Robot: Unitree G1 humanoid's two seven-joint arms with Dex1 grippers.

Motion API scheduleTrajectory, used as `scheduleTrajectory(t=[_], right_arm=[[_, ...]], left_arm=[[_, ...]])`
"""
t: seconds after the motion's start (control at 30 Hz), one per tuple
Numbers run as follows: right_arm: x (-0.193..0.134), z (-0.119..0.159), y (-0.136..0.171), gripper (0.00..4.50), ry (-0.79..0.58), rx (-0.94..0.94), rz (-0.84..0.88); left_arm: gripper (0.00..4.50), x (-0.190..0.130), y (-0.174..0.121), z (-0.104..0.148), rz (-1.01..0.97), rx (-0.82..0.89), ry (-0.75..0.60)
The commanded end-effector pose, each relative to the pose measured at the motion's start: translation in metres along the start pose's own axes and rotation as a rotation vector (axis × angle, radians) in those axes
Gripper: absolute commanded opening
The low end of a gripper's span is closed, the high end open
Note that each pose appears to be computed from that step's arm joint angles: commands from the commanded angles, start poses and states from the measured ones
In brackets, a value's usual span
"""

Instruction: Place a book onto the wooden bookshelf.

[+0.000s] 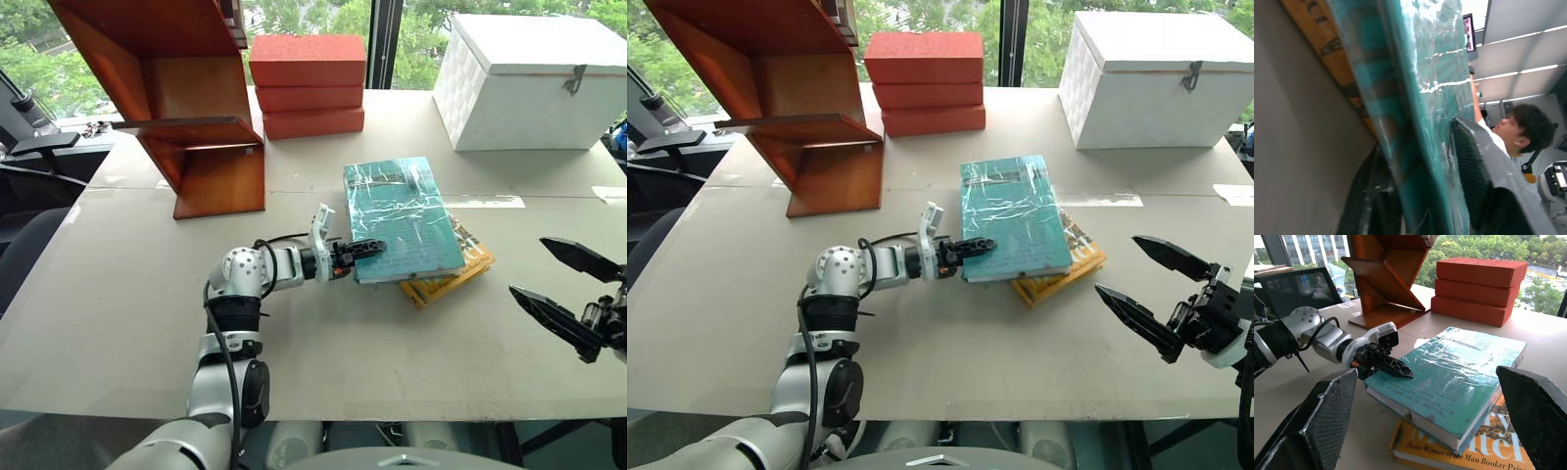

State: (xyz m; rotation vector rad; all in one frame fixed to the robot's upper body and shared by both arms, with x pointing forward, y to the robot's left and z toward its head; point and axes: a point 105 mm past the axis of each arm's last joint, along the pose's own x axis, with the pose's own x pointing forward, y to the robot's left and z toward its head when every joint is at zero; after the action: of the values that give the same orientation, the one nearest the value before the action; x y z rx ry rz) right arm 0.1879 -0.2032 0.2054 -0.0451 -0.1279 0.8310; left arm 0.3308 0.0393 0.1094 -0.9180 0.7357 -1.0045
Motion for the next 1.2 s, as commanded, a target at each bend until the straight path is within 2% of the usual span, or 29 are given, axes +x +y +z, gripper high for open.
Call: scheduleTrajectory(t=[0.03,0.2,0.3,0.33,0.37,0.43,0.5,0.63,0.73,0.83,0.93,1.0,1.13,1.2], right_arm=[[0.004,0.009,0.001,4.5,-0.021,-0.03,0.004],[0.003,0.017,-0.007,4.5,-0.064,-0.024,-0.019],[0.0,0.024,-0.013,4.5,-0.104,-0.009,-0.024],[0.0,0.026,-0.014,4.5,-0.116,-0.002,-0.022],[0.001,0.029,-0.015,4.5,-0.139,0.015,-0.014],[0.007,0.04,-0.018,4.5,-0.234,0.079,0.02],[0.015,0.048,-0.019,4.5,-0.29,0.128,0.069],[0.027,0.059,-0.022,4.5,-0.346,0.179,0.143],[0.037,0.065,-0.028,4.5,-0.373,0.197,0.192],[0.044,0.068,-0.034,4.5,-0.393,0.208,0.214],[0.051,0.066,-0.041,4.5,-0.378,0.209,0.239],[0.055,0.064,-0.045,4.5,-0.373,0.211,0.243],[0.059,0.06,-0.052,4.5,-0.36,0.2,0.237],[0.061,0.058,-0.054,4.5,-0.358,0.196,0.235]], left_arm=[[0.05,-0.004,-0.018,0.011,-0.023,0.085,-0.048],[0.05,-0.008,-0.057,0.019,0.008,0.689,-0.028],[0.05,-0.011,-0.072,0.039,0.125,1.139,-0.069],[0.05,-0.012,-0.076,0.043,0.146,1.241,-0.082],[0.05,-0.015,-0.083,0.057,0.223,1.442,-0.135],[0.05,-0.029,-0.11,0.092,0.372,1.74,-0.303],[0.05,-0.043,-0.129,0.11,0.489,2.008,-0.378],[0.05,-0.071,-0.154,0.137,0.684,2.288,-0.46],[0.05,-0.095,-0.184,0.15,0.868,2.551,-0.477],[0.05,-0.111,-0.193,0.156,0.991,2.655,-0.418],[0.05,-0.145,-0.193,0.167,1.207,2.678,-0.31],[0.05,-0.161,-0.191,0.171,1.309,2.673,-0.26],[0.05,-0.177,-0.179,0.173,1.383,2.638,-0.143],[0.05,-0.186,-0.162,0.173,1.414,2.564,-0.037]])
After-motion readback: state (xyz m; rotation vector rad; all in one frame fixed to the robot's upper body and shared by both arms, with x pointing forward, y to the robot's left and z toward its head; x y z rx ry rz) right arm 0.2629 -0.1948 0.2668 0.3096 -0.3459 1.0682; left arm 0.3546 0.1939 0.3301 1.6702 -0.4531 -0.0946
